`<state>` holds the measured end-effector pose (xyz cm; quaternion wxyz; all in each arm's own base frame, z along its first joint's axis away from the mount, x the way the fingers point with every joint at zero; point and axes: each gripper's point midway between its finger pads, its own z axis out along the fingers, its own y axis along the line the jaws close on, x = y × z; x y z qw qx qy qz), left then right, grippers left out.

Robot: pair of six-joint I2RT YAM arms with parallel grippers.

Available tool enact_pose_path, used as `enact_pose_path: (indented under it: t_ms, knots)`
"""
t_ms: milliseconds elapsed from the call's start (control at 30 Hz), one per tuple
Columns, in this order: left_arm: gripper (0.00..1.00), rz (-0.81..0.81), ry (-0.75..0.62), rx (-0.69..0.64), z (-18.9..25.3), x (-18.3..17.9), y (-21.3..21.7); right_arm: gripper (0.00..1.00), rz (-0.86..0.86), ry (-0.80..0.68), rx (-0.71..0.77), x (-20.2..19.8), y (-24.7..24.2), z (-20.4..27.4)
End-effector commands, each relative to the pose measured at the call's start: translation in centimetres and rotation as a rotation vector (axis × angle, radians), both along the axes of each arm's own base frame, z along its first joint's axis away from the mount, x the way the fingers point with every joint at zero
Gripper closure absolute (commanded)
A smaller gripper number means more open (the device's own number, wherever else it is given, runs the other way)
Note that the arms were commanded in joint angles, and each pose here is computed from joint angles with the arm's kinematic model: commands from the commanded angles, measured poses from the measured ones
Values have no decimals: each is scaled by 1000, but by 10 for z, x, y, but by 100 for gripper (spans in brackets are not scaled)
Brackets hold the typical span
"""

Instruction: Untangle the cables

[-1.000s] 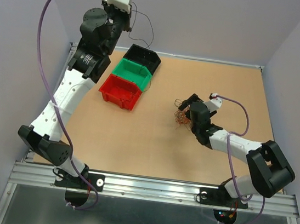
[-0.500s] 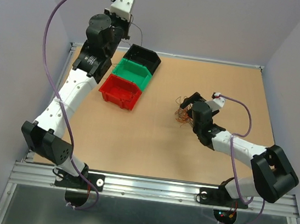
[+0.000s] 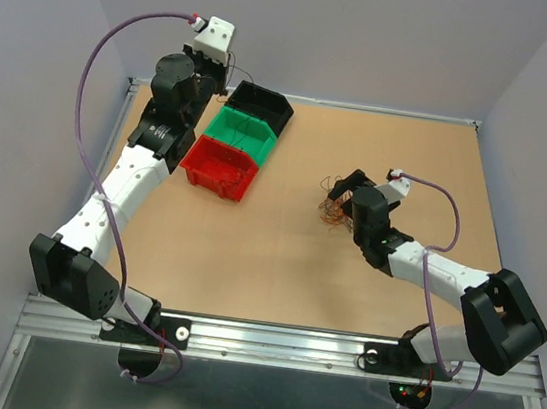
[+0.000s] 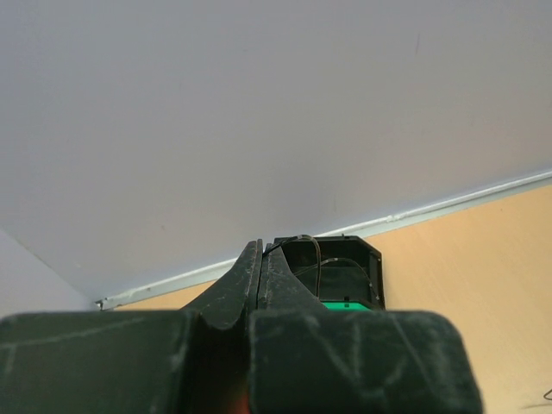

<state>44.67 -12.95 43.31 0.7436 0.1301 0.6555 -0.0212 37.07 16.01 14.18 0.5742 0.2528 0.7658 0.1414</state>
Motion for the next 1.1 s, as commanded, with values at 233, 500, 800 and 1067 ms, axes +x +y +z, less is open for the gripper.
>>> enact_pose_path:
  t_ms: [233, 500, 800, 1067]
  knots:
    - [100, 9, -120, -40, 28, -13, 22, 4, -3, -50, 20, -1, -4, 12]
    - [100, -39, -136, -67, 68, -18, 27, 4, 4, -51, 12, -1, -3, 12]
    - [100, -225, -188, -88, 119, -67, 5, 4, 20, -54, 15, -1, 0, 14]
    - [100, -139, -198, -104, 133, -42, 15, 4, 30, -54, 12, -1, 2, 14]
